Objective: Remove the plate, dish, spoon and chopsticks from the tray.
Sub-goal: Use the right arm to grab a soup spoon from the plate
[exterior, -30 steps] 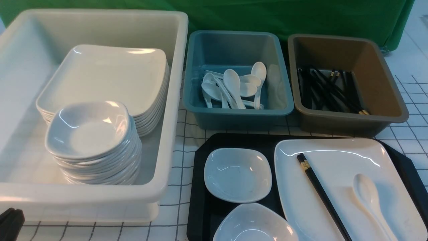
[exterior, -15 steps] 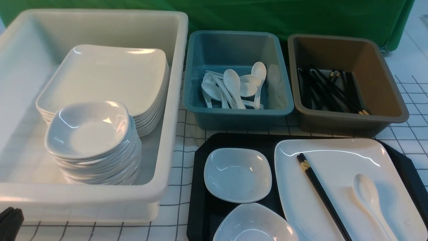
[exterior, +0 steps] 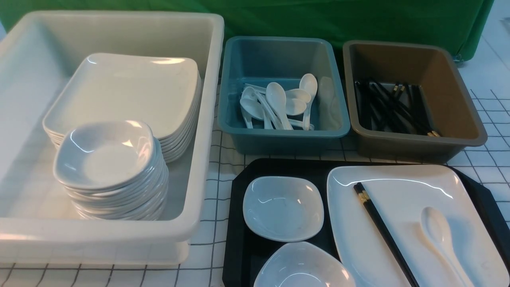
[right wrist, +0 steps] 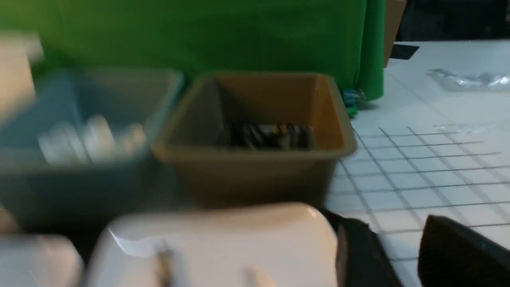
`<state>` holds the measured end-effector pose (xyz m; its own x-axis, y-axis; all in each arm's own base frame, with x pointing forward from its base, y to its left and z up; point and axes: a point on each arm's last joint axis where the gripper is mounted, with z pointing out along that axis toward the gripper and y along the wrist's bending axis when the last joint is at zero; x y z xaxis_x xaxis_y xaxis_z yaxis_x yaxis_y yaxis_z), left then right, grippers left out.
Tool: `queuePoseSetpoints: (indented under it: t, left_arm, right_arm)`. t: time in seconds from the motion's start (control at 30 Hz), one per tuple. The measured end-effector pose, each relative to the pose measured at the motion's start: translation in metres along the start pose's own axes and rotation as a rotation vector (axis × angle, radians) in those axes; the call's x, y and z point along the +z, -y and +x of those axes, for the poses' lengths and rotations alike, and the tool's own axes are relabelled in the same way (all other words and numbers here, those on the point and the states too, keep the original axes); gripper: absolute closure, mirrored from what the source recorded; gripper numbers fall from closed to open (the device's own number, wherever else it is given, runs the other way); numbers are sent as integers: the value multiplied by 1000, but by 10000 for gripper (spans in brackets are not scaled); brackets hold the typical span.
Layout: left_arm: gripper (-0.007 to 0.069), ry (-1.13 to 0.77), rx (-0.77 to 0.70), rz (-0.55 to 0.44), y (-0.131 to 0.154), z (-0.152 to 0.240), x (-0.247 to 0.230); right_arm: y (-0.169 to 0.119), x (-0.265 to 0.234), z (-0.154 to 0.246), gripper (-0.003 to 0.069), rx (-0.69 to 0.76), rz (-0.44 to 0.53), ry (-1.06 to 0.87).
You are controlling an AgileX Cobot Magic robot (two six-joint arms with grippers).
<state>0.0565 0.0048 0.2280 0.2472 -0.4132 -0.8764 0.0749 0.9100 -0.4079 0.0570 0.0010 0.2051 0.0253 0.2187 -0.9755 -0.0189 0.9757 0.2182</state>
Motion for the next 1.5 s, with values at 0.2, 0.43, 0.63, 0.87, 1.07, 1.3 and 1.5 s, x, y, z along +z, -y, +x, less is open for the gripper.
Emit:
queuePoseSetpoints:
  t: [0.2,0.43,0.63,0.87,1.07,1.3,1.5]
  left_arm:
    - [620,344,-219,72,3,-32,-6]
    - [620,313,-139,181,53,-115,4]
    - [620,-173,94,43,76,-136,65]
    - [620,-1074,286,-85,66,-73,148]
    - [625,-1306,268,42,81,-46,178]
    - [637,-1374,335,354,154,-21,154]
    - [638,-1429,366,525,200,-1,124]
  right_arm:
    - [0,-1,-12,419,531,-35,134]
    - [-1,-4,-27,424,645,-97,254]
    - [-22,0,-77,571,411,-133,82]
    - [-59,67,-117,653,-40,-149,-573]
    - [-57,131,-84,655,-287,-56,-1052]
    - [-36,178,-23,621,-324,26,-1360]
    - [-41,192,21,328,-357,-21,-1522]
